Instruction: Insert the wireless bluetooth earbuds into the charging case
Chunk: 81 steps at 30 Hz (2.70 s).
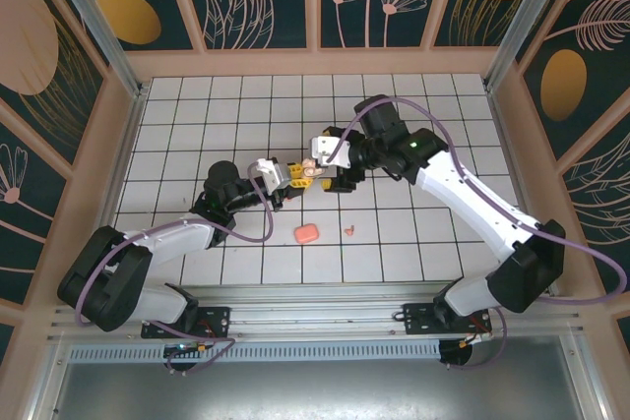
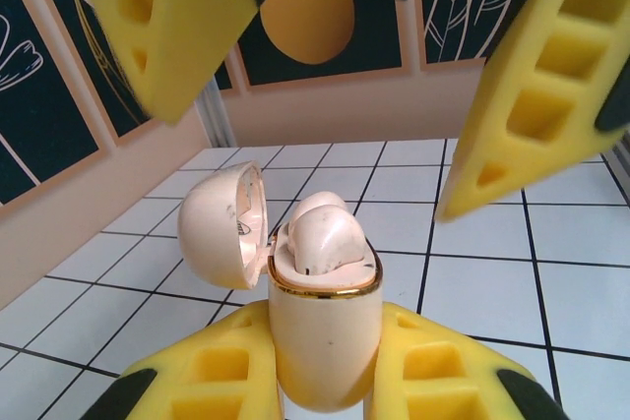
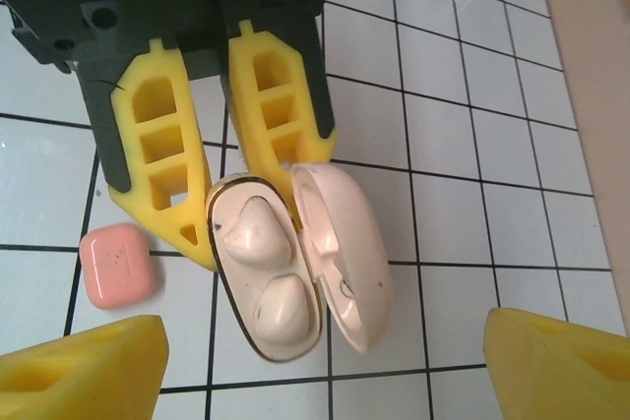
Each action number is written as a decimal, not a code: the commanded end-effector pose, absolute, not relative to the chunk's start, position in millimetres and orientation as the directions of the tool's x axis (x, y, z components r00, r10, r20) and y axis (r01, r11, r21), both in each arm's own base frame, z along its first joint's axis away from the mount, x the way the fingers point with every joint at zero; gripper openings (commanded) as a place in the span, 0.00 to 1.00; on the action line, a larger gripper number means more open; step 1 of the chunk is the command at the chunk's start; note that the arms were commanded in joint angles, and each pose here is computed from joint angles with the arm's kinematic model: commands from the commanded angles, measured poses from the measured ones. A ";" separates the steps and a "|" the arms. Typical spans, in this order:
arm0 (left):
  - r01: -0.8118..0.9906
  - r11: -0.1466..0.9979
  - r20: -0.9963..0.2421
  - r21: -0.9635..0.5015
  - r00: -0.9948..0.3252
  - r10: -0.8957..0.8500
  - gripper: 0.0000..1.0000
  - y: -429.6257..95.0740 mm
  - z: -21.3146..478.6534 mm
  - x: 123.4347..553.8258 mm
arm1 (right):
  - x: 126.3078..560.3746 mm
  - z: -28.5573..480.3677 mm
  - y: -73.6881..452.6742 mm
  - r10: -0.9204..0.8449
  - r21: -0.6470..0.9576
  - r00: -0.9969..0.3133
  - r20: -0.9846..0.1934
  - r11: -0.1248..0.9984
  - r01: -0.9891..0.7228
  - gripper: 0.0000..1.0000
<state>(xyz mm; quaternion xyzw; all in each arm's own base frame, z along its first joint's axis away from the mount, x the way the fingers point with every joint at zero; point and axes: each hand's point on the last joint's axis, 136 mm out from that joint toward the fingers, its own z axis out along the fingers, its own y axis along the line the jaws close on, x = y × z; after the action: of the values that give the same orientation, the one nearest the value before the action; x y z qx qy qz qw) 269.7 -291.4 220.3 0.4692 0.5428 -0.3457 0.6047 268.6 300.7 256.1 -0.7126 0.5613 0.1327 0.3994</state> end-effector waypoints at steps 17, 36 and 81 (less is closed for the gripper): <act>0.922 0.303 -0.970 0.241 0.238 0.050 0.12 -294.6 245.0 265.0 | 262.6 248.3 318.8 -0.686 -0.400 0.387 -0.616 -0.151 -0.904 0.68; 0.904 0.386 -0.983 0.182 0.178 0.046 0.11 -289.9 243.5 279.6 | 228.0 250.3 289.4 -0.703 -0.348 0.290 -0.650 -0.065 -0.935 0.53; 0.113 0.483 -0.244 -0.868 -0.945 -0.217 0.06 -473.0 102.1 400.7 | 343.9 206.8 78.0 0.663 0.691 -0.495 -0.562 0.705 0.160 0.51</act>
<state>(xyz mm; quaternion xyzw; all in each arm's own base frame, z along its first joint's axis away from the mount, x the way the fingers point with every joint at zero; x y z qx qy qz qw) 396.3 -457.8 106.2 -0.0029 0.8453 -0.5019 0.1833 349.0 95.1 206.7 0.2246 0.8254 0.3025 0.4203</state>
